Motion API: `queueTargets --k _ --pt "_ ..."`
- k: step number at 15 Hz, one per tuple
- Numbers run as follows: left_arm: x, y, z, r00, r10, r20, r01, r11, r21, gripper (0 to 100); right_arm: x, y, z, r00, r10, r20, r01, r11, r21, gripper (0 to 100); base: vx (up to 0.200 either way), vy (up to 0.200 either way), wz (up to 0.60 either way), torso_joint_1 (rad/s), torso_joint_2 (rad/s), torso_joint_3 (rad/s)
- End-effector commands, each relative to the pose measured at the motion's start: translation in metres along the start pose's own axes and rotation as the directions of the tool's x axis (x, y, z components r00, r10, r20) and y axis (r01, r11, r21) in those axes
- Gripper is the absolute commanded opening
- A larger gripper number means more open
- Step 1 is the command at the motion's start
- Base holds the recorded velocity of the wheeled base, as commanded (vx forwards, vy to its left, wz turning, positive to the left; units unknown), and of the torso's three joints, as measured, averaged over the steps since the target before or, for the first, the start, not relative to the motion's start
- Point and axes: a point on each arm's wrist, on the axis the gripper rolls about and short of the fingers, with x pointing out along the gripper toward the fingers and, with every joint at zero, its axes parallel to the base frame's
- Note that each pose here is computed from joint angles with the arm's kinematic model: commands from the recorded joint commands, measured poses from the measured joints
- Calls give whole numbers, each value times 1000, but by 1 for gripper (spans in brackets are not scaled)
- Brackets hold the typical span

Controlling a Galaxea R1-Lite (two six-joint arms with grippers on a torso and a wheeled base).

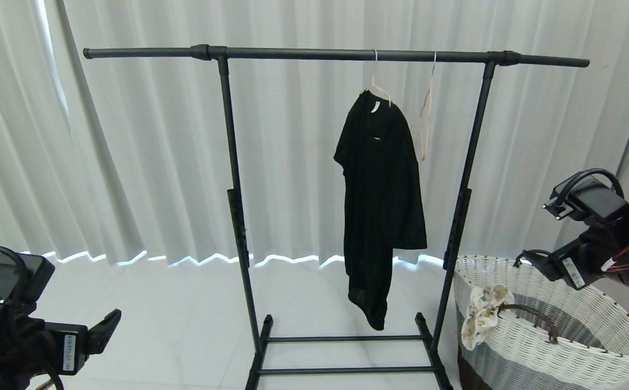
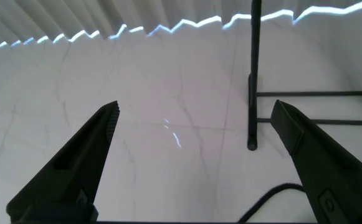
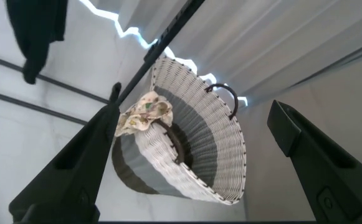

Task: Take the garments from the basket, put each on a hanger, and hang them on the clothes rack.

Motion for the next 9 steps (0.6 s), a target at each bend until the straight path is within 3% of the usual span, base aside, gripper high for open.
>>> queueTargets --k 1,6,8,9 --pt "-2 0 1 1000 1 12 -1 1000 -2 100 0 1 -2 1000 3 -7 -3 1000 -3 100 0 -200 0 2 7 7" --pt "-2 1 1 1000 2 15 -2 1000 -3 100 -1 2 -6 1000 7 -15 -7 1000 -4 100 0 -200 0 2 4 2" --pt "-2 1 1 1000 2 15 -2 1000 -3 100 -2 3 -8 1000 11 -21 -11 1000 -7 100 200 -200 0 5 0 7" --pt "-2 1 1 1000 3 14 -3 1000 -2 100 -2 3 -9 1000 13 -22 -13 1000 -7 100 200 0 0 -2 2 2"
